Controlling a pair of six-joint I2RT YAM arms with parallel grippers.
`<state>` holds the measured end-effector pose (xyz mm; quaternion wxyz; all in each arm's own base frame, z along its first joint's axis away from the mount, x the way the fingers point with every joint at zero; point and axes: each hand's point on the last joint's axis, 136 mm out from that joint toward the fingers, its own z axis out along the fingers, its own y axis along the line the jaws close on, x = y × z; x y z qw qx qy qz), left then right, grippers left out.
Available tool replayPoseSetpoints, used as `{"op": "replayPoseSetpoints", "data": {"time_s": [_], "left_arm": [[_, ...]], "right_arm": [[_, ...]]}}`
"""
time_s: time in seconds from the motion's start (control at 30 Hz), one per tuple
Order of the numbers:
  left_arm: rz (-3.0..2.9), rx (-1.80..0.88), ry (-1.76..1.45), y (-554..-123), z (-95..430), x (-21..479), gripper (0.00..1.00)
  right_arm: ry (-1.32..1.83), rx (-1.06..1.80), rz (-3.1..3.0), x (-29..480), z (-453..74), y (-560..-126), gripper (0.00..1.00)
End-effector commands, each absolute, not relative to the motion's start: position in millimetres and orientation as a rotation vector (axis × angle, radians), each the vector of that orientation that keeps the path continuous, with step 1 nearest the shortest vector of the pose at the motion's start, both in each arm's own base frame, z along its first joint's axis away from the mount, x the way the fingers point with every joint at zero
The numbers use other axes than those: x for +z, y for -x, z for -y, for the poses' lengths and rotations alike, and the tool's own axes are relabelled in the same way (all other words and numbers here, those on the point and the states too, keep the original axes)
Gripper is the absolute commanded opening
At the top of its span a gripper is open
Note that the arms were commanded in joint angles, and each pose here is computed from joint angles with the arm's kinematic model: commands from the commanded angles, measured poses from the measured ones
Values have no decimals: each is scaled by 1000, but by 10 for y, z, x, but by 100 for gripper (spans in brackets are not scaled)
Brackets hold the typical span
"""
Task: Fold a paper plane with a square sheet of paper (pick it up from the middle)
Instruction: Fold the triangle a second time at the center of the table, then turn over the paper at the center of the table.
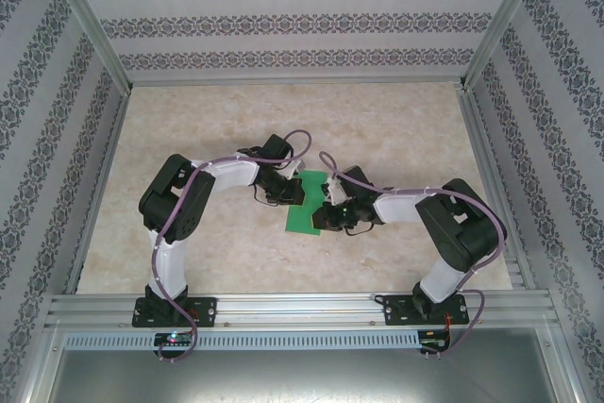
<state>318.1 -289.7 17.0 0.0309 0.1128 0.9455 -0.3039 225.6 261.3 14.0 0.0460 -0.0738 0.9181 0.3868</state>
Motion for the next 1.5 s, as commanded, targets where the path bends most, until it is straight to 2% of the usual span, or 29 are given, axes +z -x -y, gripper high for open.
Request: {"op": "replayPoseSetpoints", "data": {"time_s": [0.0, 0.27, 0.53, 0.87, 1.07, 1.27, 1.47], "left_arm": [[-3044, -683, -287, -3144, 2503, -273, 11], [-3032, -736, -288, -3158, 2567, -193, 11], [-2978, -868, -287, -3211, 2726, 32, 13], [-2853, -965, -301, -3377, 2885, 574, 16], [-2827, -941, -315, -3416, 2874, 743, 17], [-2830, -857, -325, -3392, 2756, 806, 23], [-2798, -766, -315, -3357, 2608, 924, 38]], "right_arm": [[150, 1036, -3027, -205, -2277, -1788, 10], [169, 1043, -3005, -37, -2243, -1722, 10], [132, 1191, -2811, 503, -2389, -2089, 12], [111, 1211, -2705, 721, -2419, -2642, 29], [145, 1214, -2718, 676, -2497, -2800, 33], [170, 1229, -2730, 628, -2556, -2869, 34], [195, 1233, -2747, 538, -2580, -2848, 35]]}}
